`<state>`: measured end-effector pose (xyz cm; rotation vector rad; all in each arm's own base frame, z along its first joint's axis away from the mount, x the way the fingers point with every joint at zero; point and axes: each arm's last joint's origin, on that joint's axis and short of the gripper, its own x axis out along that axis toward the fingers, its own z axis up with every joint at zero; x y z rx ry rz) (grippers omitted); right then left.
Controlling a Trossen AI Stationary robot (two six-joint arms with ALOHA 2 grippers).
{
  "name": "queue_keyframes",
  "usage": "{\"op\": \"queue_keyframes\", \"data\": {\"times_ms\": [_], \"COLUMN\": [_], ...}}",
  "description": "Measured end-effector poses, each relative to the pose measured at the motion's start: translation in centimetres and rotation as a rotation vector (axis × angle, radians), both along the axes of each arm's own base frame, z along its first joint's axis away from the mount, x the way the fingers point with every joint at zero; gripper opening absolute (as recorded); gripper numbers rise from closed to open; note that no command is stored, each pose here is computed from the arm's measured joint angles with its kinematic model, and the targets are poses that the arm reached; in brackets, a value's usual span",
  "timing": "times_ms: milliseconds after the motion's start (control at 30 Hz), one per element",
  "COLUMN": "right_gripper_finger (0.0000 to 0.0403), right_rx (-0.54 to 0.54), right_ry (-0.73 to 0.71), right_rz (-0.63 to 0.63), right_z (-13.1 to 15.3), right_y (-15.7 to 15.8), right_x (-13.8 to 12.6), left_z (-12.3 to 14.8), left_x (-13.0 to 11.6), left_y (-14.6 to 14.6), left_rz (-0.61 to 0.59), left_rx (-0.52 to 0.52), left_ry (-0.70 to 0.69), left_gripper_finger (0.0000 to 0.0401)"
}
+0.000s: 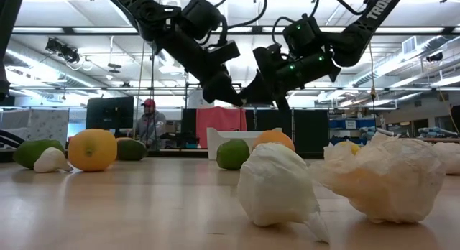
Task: Sort produce into baskets
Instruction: Put the garlic into the top white bin
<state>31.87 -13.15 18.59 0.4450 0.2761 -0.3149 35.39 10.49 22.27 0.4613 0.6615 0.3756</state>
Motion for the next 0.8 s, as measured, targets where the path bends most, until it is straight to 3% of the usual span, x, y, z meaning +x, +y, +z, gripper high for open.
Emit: {"op": "queue_keyframes", "data": {"times_ms": [233, 333, 433, 667, 800], "right_gripper_finger": [0.0046, 0.0046, 0.0045, 0.0045, 0.0045], "right_rx": [-0.030, -0.031, -0.025, -0.094, -0.108], "right_ry": [0.048, 0.144, 0.289, 0.439, 0.543], "right_rz": [-0.050, -0.124, -0.174, -0.201, -0.203], "right_z": [-0.3, 0.2, 0.5, 4.6, 5.2], "right_y": [-1.4, -3.2, -4.5, -7.4, -9.3], "right_x": [-0.6, -1.0, -1.5, -1.1, -0.3], "left_z": [-0.9, -2.7, -3.3, -3.5, -2.9], "left_x": [-0.8, -1.8, -2.2, -2.3, -2.5], "left_y": [0.5, 1.0, 1.2, 1.1, 1.0], "left_rz": [0.066, 0.060, -0.004, 0.004, 0.004], "left_rx": [-0.150, -0.232, -0.310, -0.336, -0.335], "left_ry": [0.004, 0.056, 0.014, -0.017, -0.028], "left_gripper_finger": [0.0148, 0.0156, 0.0158, 0.0158, 0.0158]}}
